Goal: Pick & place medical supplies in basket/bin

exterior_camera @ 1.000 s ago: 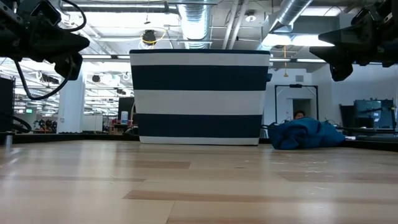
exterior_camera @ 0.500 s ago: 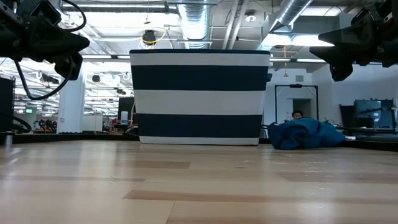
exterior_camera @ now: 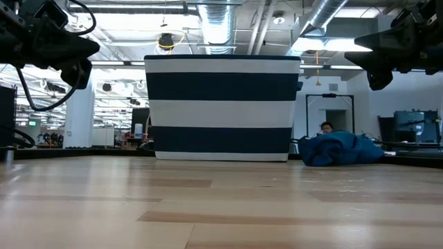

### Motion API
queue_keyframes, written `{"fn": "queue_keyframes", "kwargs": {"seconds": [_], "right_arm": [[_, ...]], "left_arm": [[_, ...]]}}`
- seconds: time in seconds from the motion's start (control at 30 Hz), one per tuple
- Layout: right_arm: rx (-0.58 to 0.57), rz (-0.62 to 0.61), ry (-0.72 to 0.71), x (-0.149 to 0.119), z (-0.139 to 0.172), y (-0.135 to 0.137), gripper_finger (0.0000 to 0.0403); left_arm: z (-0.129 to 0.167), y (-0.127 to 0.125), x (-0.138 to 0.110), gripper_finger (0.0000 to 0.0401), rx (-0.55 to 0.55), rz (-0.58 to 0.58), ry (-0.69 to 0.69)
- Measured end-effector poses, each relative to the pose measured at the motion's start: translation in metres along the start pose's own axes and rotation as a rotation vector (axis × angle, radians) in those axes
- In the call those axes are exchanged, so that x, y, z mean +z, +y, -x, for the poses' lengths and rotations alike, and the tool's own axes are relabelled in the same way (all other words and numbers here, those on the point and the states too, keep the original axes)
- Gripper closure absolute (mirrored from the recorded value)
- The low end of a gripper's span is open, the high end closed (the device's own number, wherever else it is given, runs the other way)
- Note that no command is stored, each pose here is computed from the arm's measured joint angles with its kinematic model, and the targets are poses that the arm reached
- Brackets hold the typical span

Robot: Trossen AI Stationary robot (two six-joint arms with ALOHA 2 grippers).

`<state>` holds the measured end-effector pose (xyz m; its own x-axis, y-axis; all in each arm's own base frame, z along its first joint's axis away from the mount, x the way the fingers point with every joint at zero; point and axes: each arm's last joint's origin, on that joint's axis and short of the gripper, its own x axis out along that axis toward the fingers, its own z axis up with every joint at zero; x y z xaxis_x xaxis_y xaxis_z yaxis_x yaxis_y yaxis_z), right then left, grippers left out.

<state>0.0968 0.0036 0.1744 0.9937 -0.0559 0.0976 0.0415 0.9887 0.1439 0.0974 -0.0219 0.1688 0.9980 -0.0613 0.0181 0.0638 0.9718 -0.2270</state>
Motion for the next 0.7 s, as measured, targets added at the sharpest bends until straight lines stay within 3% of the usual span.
{"fn": "queue_keyframes", "kwargs": {"seconds": [0.7], "right_arm": [[0.0, 0.0, 0.0, 0.0, 0.0, 0.0, 0.0228]], "left_arm": [[0.0, 0.0, 0.0, 0.0401, 0.0, 0.003, 0.0]]}}
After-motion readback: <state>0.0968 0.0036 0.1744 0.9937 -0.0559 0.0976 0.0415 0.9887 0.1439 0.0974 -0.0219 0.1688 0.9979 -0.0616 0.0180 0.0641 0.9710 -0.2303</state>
